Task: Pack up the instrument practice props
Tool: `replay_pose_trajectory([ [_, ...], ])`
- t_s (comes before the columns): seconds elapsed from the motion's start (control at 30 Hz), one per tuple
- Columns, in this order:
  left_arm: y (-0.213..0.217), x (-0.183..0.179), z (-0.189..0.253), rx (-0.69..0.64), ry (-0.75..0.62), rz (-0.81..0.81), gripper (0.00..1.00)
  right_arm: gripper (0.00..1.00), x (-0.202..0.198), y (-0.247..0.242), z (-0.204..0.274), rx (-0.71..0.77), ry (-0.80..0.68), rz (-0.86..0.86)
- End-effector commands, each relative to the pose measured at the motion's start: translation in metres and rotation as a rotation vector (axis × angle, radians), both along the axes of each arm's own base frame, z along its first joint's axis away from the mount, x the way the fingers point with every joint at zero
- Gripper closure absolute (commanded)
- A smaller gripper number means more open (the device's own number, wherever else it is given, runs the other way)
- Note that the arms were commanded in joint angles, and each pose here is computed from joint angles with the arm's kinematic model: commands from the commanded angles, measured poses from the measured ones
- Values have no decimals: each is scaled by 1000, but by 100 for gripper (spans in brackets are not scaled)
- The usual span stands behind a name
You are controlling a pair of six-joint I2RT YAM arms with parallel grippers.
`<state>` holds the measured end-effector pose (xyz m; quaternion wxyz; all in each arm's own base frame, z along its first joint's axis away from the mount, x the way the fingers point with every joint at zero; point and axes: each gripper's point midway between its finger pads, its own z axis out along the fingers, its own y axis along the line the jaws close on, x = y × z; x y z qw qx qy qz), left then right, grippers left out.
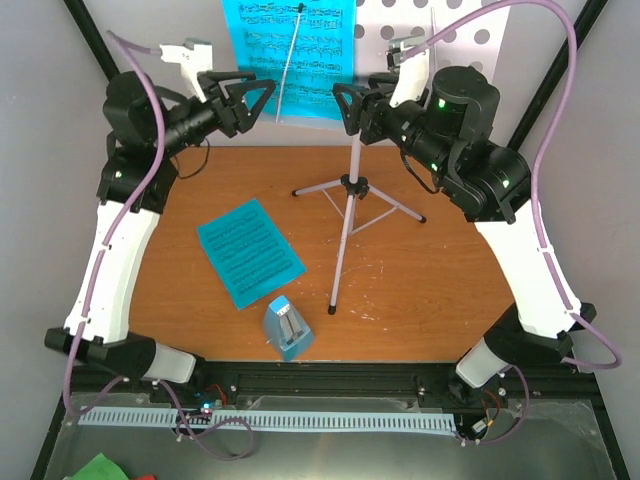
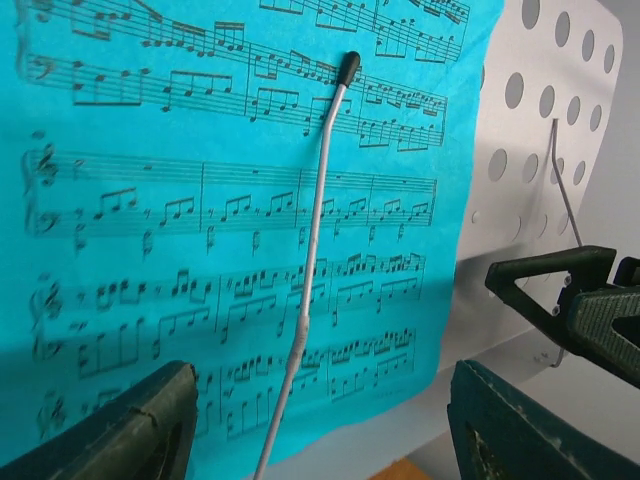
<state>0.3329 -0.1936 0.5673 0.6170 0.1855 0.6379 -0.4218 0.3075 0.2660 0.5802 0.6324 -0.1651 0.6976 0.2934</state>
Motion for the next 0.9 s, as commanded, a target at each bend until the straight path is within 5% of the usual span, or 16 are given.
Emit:
replay_pose_trajectory([
  [0.0,-16,-10,21,-1,-29,-114,33,32,9,2,8,9,-22,-40],
  [0.53,-48,12,23,-14,1,-254,46,44,27,13,16,70,-29,19],
  [0.87,-55,15,24,-28,-2,-303,69,57,35,19,25,100,-63,54],
])
